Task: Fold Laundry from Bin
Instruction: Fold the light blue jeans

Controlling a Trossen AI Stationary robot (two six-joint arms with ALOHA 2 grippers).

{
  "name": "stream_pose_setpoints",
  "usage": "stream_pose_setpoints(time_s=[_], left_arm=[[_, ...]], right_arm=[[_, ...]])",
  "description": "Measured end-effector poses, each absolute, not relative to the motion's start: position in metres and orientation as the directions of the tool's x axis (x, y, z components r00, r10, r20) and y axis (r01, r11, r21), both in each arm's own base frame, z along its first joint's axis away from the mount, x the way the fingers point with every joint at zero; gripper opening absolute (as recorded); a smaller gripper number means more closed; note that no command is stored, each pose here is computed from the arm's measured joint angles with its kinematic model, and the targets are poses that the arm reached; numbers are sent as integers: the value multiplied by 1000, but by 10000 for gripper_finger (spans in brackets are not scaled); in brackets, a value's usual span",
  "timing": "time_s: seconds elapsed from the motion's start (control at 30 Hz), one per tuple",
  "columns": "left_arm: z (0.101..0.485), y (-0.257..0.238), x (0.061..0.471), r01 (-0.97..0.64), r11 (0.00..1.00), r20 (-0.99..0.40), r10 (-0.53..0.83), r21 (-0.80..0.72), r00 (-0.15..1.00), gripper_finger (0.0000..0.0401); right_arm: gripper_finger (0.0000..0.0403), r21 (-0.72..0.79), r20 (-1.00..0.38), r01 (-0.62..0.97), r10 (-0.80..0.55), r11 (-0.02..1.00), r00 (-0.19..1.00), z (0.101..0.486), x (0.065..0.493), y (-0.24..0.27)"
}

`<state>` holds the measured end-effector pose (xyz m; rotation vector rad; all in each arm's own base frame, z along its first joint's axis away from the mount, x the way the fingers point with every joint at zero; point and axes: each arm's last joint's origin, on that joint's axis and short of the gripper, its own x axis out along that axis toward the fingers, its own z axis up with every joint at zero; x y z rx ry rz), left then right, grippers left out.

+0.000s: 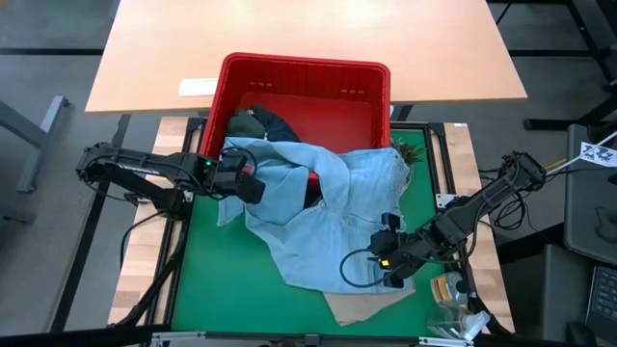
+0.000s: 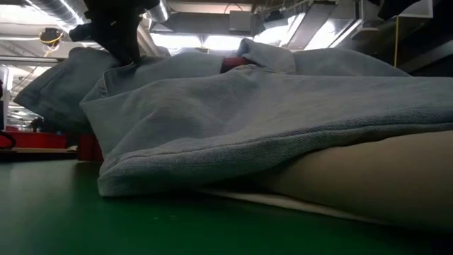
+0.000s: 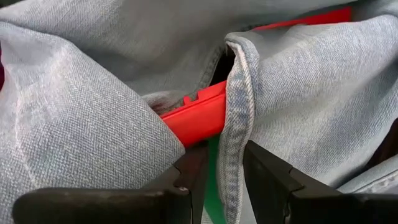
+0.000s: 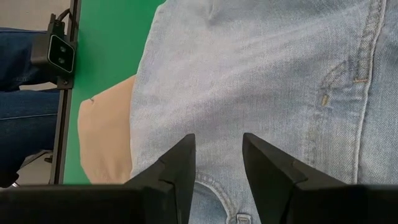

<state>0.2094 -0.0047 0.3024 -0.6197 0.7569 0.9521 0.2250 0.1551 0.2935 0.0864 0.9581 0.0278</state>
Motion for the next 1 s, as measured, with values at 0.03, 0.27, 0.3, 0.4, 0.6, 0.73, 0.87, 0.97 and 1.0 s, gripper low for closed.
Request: stream_pose_setpoints(time_s=[0.03, 0.27, 0.3, 0.4, 0.6, 0.73, 0.87, 0.97, 1.0], left_arm=[[302, -5, 209, -880, 458, -793, 485, -129, 369, 96], [299, -1, 215, -887, 454, -765, 542, -80, 347, 76], [298, 0, 217, -891, 448, -765, 547, -74, 339, 67], [293, 6, 224, -902, 429, -759, 573, -44, 309, 35], [282, 19, 249, -884, 467, -735, 594, -18, 328, 13], [277, 32, 261, -884, 468, -718, 608, -19, 338, 18], [274, 46, 263, -887, 462, -716, 626, 19, 311, 14], [275, 54, 261, -894, 448, -720, 627, 22, 297, 12], [276, 56, 260, -895, 445, -725, 622, 16, 296, 12]], right_arm=[[134, 86, -816, 15, 62, 996, 575, 293, 225, 155], [134, 33, -806, 36, 5, 999, 592, 293, 225, 153], [134, 14, -806, 29, -6, 999, 591, 293, 225, 152], [134, -23, -818, 20, -30, 1000, 574, 292, 226, 147], [133, -87, -855, 84, -118, 993, 504, 288, 230, 124], [134, -147, -874, 103, -178, 984, 451, 286, 235, 104], [133, -189, -877, 150, -235, 970, 419, 286, 243, 78], [133, -214, -877, 166, -265, 963, 402, 286, 248, 61], [133, -219, -876, 175, -273, 960, 397, 286, 249, 56]])
